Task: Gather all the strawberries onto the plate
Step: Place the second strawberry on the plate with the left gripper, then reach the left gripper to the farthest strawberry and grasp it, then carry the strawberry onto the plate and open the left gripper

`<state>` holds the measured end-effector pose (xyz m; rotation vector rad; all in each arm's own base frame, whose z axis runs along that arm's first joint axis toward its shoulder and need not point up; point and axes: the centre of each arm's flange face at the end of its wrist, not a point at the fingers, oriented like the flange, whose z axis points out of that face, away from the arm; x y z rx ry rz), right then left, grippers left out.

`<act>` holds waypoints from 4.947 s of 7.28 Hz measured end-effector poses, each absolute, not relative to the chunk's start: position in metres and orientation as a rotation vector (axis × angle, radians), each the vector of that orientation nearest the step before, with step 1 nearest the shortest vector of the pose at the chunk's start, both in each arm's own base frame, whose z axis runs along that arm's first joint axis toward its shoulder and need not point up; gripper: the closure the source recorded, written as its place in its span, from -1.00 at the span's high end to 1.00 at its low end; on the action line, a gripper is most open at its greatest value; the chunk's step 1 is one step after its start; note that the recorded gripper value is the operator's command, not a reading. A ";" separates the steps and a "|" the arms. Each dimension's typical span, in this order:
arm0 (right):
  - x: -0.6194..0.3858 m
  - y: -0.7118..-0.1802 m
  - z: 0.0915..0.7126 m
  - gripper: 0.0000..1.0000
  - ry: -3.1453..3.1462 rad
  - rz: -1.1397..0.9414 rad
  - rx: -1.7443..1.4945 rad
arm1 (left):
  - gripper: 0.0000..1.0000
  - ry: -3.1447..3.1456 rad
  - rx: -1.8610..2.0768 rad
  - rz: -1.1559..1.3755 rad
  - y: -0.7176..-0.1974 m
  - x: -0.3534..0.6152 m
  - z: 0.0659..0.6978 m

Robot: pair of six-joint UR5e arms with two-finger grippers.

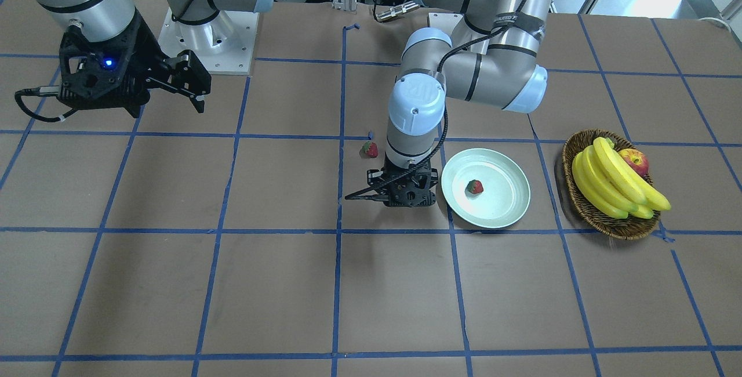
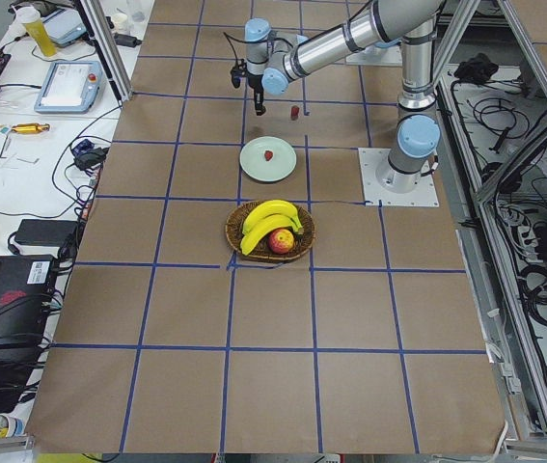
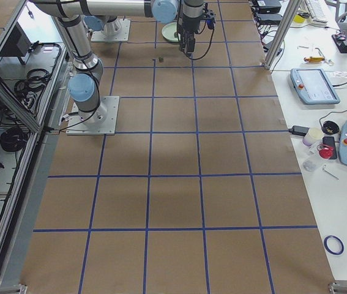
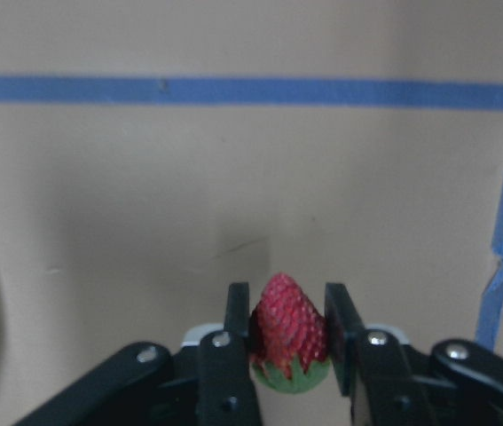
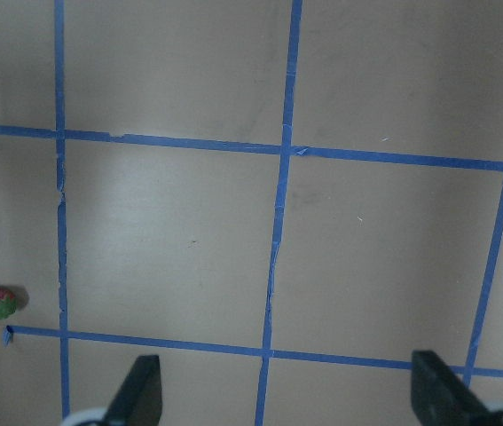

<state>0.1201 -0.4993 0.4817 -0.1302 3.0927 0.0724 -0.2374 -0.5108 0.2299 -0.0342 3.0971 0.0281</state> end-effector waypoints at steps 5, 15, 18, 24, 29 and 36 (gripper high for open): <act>0.120 -0.499 0.482 1.00 3.093 0.072 -0.129 | 0.57 3.071 0.140 0.188 -0.505 -0.081 0.215; 0.120 -0.499 0.481 1.00 3.091 0.074 -0.129 | 1.00 3.108 -0.093 -0.086 -0.449 -0.274 0.228; 0.124 -0.498 0.481 1.00 3.091 0.075 -0.138 | 0.85 3.104 -0.036 -0.059 -0.389 -0.316 0.191; 0.124 -0.499 0.480 1.00 3.091 0.076 -0.140 | -1.00 3.093 0.013 -0.019 -0.366 -0.314 0.170; 0.124 -0.499 0.480 1.00 3.091 0.075 -0.141 | -1.00 3.061 -0.006 0.046 -0.454 -0.218 0.217; 0.126 -0.499 0.480 1.00 3.091 0.076 -0.147 | 1.00 3.076 0.066 0.049 -0.499 -0.099 0.234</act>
